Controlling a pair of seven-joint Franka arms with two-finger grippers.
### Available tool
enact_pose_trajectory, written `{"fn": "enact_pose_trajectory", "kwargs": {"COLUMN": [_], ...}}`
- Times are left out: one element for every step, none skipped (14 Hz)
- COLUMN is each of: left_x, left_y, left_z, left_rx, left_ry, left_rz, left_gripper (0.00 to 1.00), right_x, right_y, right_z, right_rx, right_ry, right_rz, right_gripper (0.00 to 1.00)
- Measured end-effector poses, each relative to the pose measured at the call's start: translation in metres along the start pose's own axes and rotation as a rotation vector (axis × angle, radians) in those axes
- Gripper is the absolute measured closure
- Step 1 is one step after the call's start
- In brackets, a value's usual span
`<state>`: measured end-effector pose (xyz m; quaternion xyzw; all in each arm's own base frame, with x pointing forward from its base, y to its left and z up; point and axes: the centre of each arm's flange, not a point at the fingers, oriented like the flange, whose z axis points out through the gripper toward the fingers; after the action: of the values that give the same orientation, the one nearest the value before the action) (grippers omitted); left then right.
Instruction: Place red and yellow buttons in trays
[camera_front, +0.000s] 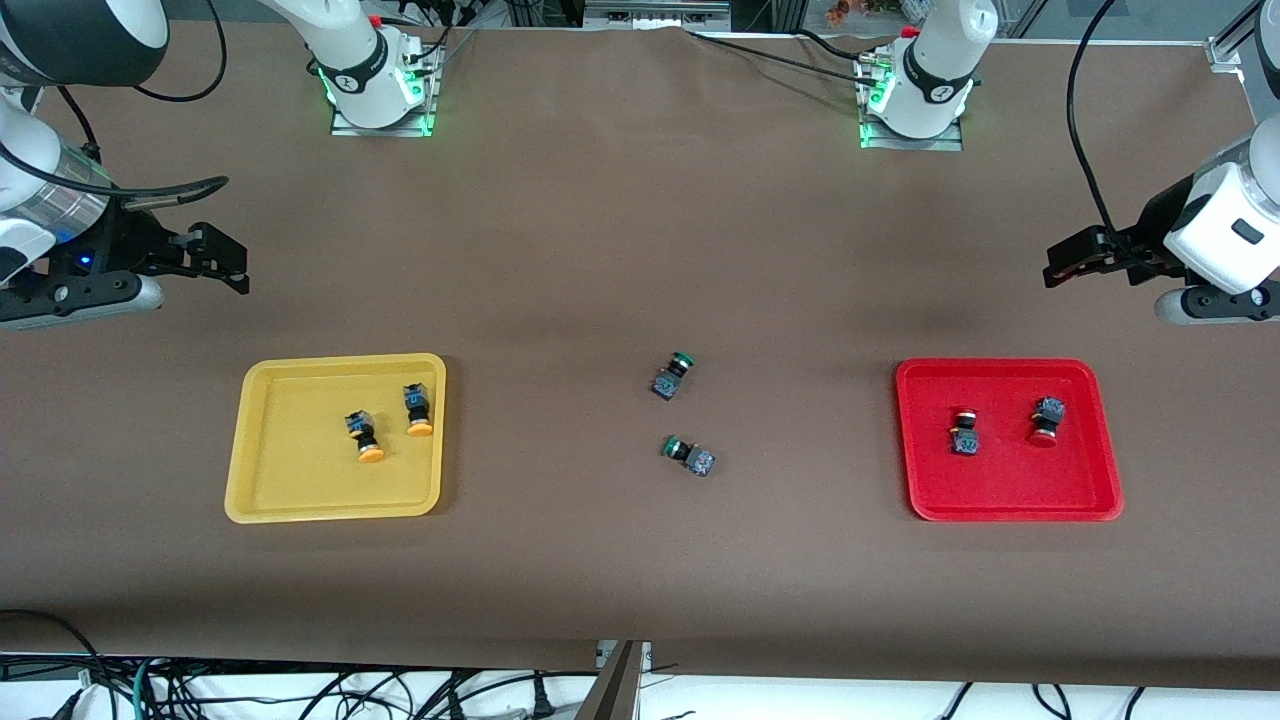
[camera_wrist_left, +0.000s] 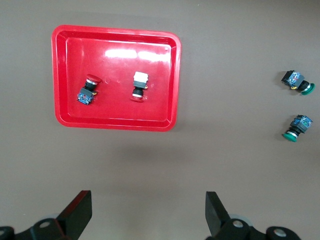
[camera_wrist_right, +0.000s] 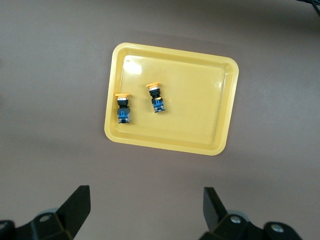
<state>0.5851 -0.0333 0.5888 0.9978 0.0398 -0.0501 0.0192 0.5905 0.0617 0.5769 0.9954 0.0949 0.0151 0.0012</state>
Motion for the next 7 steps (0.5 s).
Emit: {"fn": "enact_pose_trajectory", "kwargs": {"left_x": [0.0004,0.0007,0.0009,0.0010,0.0011,0.0011,0.0012], "left_y": [0.0001,0.0001,0.0002,0.0003,0.0004,0.0006,0.0007], "left_z": [-0.0003,-0.0009,-0.0015,-0.0021,-0.0024,-0.0026,-0.0025], "left_rx": [0.000,0.000,0.000,-0.001,-0.001,-0.001,-0.001], "left_ry": [0.001,0.002,0.004,0.005,0.006,0.006,0.006], "left_rz": [0.000,0.000,0.000,0.000,0.000,0.001,0.001], "left_gripper": [0.00,0.00,0.00,0.00,0.00,0.00,0.00], "right_x": [0.0000,0.0000,0.0000,0.0000,0.0000,0.0000,0.0000], "right_y": [0.0000,0.0000,0.0000,0.0000,0.0000,0.0000,0.0000], "right_z": [0.0000,0.0000,0.0000,0.0000,0.0000,0.0000,0.0000], "right_rx": [0.000,0.000,0.000,0.000,0.000,0.000,0.000], "right_ry": [0.000,0.000,0.000,0.000,0.000,0.000,0.000], "right_rz": [0.000,0.000,0.000,0.000,0.000,0.000,0.000], "right_gripper": [0.00,0.00,0.00,0.00,0.00,0.00,0.00]}}
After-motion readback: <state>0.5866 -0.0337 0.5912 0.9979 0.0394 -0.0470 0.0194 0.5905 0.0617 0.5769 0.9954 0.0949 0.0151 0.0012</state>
